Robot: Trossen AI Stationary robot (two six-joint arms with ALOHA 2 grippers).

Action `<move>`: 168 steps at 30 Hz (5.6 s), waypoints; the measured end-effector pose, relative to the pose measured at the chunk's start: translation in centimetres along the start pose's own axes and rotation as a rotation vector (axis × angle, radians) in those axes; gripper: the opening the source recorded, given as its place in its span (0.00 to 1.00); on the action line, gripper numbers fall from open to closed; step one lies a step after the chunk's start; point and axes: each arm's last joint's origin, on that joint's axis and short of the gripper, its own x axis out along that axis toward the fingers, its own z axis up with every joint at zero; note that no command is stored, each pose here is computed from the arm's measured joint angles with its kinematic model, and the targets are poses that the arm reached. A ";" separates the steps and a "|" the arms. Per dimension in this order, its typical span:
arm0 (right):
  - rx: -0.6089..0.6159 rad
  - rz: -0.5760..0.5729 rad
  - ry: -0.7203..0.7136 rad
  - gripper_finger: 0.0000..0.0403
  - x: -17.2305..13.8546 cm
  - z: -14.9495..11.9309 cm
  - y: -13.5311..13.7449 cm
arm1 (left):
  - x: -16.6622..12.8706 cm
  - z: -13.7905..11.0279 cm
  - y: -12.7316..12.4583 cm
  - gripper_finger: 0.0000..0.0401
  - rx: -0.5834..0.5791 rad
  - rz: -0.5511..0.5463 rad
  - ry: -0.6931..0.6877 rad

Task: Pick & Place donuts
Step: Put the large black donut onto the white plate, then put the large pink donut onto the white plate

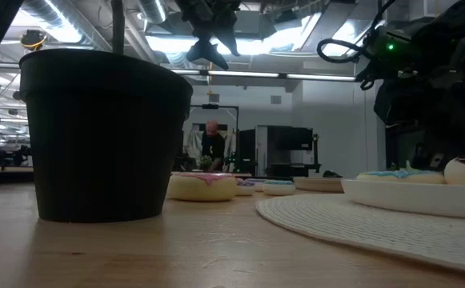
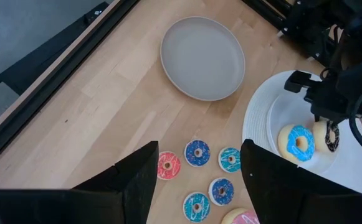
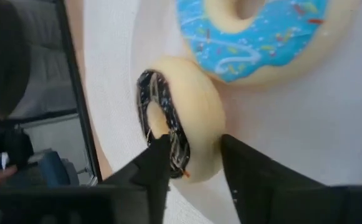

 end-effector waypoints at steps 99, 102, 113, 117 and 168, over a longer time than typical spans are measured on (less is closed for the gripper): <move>0.037 -0.367 -0.856 0.75 -17.7 11.2 11.2 | -15.6 -12.9 0.4 0.55 0.207 0.002 -0.532; 0.025 -0.360 -0.885 0.75 -17.9 11.4 11.4 | -14.4 -14.3 1.0 0.56 0.132 -0.009 -0.502; -0.023 -0.316 -0.978 0.75 -18.4 12.1 12.0 | -9.0 -17.9 2.9 0.56 -0.083 -0.036 -0.368; -0.019 -0.315 -0.978 0.75 -18.4 12.1 12.0 | -7.1 -18.7 3.3 0.56 -0.146 -0.100 -0.335; -0.076 -0.360 -0.946 0.75 -18.3 11.9 11.9 | 11.1 -24.1 -1.0 0.56 -0.446 -0.230 0.145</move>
